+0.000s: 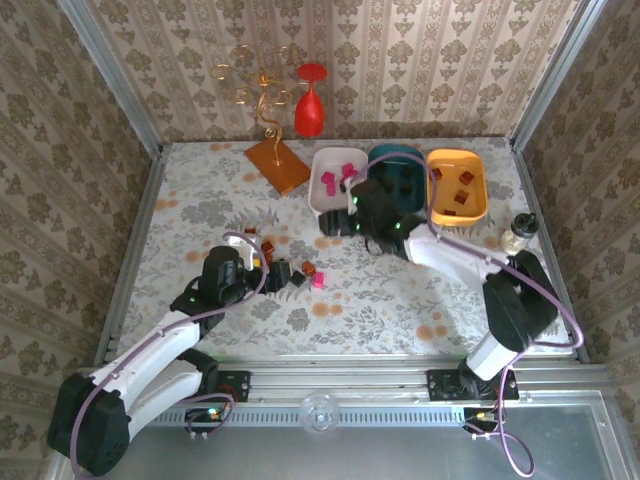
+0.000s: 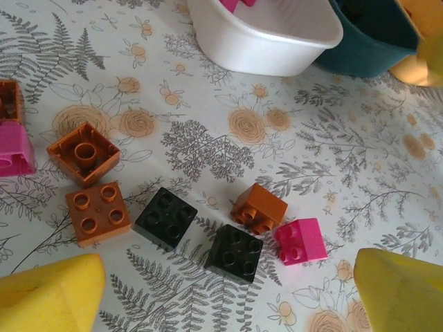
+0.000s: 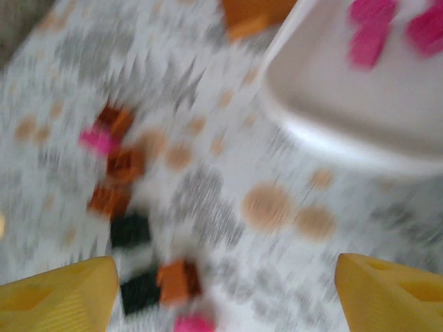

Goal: Sort the legos into containers by color
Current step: Place the lego in the container, then pick up the lego from the center of the table.

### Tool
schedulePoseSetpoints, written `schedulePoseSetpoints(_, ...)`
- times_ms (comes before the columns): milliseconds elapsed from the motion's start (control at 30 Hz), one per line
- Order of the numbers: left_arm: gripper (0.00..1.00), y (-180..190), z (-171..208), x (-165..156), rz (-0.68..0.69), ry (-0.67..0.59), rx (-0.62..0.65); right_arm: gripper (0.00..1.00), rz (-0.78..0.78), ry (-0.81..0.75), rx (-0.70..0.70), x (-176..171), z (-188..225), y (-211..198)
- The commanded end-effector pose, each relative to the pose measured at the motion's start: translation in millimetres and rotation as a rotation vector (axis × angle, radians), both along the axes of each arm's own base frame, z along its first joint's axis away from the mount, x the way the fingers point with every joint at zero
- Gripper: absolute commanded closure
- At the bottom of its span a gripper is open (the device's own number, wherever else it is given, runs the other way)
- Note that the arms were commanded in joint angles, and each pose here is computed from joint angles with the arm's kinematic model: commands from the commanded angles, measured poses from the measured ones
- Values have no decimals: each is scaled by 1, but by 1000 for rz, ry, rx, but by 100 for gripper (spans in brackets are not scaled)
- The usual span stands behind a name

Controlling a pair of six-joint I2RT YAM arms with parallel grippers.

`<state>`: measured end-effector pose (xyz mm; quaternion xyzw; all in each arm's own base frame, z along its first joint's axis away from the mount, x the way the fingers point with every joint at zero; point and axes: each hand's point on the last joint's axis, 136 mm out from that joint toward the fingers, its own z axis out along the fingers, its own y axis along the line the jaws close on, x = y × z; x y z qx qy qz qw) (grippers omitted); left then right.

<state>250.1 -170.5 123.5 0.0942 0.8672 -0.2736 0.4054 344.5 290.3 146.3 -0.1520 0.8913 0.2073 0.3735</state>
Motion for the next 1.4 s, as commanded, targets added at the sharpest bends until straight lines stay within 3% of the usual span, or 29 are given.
schedulePoseSetpoints(0, 6, 3, -7, -3, -18, -19, 7, 13, 56, 27, -152, -38, -46, -7)
schedulePoseSetpoints(133, 6, 9, -1, -1, 10, -38, 7, 7, 179, -3, -228, -66, -71, 14)
schedulePoseSetpoints(233, 6, 18, 0, -1, 48, -47, 28, 7, 209, 6, -270, -64, -88, 22)
schedulePoseSetpoints(400, 6, 26, 5, -3, 76, -72, 23, 19, 178, 10, -389, -45, -111, 23)
schedulePoseSetpoints(633, 6, 27, 8, -5, 75, -77, 20, 35, 128, -13, -396, -2, -112, 18)
schedulePoseSetpoints(767, 6, 34, 7, -2, 104, -73, 21, 42, 118, 18, -354, 11, -118, 12)
schedulePoseSetpoints(900, 6, 35, 6, -1, 107, -70, 23, 56, 96, 41, -340, 14, -121, 7)
schedulePoseSetpoints(1133, 6, 33, 4, 0, 104, -60, 17, 64, 27, 62, -264, 14, -105, 1)
schedulePoseSetpoints(1367, 6, 26, 4, 0, 71, -51, -2, 64, -84, -6, 52, 50, -34, -2)
